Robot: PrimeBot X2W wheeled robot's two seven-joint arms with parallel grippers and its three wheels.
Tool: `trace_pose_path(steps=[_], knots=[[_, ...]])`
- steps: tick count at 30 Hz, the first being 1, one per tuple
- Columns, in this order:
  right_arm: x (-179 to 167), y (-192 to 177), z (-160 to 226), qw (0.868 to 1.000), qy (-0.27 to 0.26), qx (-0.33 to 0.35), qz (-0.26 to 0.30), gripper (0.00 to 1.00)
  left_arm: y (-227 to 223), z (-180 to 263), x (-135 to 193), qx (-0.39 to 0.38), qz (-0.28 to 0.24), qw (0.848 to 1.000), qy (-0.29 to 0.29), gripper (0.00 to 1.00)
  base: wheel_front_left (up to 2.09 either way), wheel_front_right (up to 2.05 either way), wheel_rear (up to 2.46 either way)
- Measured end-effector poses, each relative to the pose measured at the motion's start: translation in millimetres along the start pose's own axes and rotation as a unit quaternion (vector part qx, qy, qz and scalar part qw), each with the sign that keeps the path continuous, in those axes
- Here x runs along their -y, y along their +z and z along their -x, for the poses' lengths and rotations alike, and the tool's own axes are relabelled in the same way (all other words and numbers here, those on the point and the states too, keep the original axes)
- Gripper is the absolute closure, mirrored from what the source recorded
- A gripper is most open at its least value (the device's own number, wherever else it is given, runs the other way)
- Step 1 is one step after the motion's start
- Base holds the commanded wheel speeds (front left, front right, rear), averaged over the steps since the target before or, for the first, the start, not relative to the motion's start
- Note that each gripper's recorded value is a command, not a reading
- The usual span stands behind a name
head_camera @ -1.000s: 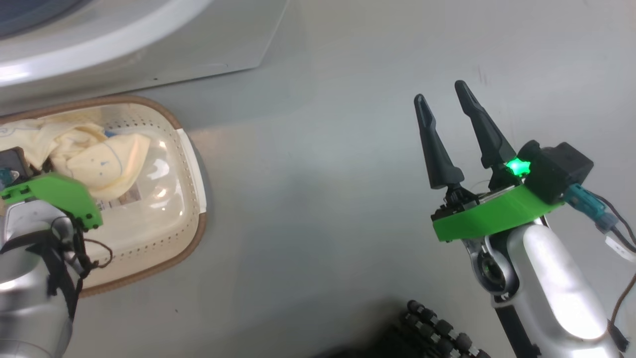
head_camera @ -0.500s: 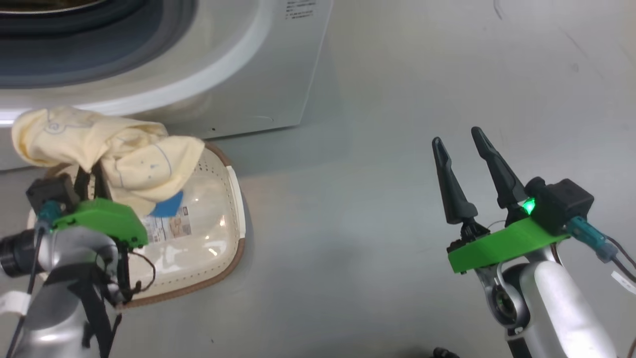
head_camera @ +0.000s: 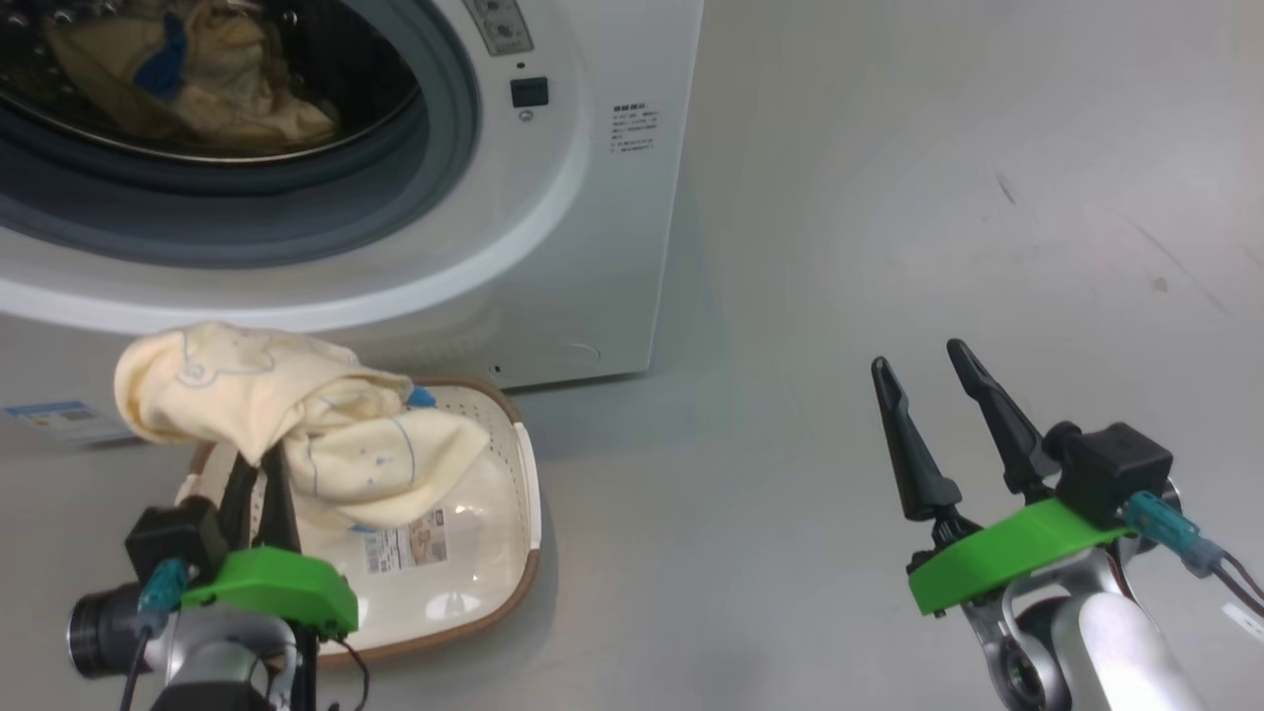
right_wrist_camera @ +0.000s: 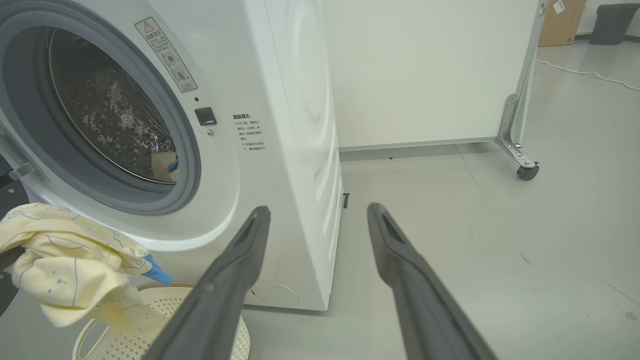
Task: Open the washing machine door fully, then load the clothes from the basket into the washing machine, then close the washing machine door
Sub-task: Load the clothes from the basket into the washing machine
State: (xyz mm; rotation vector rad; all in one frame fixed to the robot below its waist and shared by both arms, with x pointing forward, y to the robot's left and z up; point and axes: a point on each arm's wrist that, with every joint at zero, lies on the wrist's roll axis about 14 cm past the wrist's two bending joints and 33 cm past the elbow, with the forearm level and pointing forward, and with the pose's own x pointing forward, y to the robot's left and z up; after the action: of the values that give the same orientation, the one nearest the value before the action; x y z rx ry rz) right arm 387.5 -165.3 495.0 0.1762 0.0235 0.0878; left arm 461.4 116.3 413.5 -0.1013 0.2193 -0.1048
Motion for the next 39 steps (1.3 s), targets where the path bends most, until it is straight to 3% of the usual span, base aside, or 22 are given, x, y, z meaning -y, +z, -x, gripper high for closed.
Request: trace_pose_path(steps=[19, 39], knots=[[-23.9, 24.9, 46.1, 0.999, 0.026, 0.019, 0.002, 0.00, 36.1, 98.9, -6.1, 0.037, 0.007, 0.999, -0.001, 1.00, 0.00, 0.00, 0.00], [-33.4, 27.7, 49.1, 0.999, 0.040, 0.021, 0.001, 0.00, 43.9, 117.4, -6.1, 0.045, 0.009, 0.999, -0.005, 1.00, 0.00, 0.00, 0.00]])
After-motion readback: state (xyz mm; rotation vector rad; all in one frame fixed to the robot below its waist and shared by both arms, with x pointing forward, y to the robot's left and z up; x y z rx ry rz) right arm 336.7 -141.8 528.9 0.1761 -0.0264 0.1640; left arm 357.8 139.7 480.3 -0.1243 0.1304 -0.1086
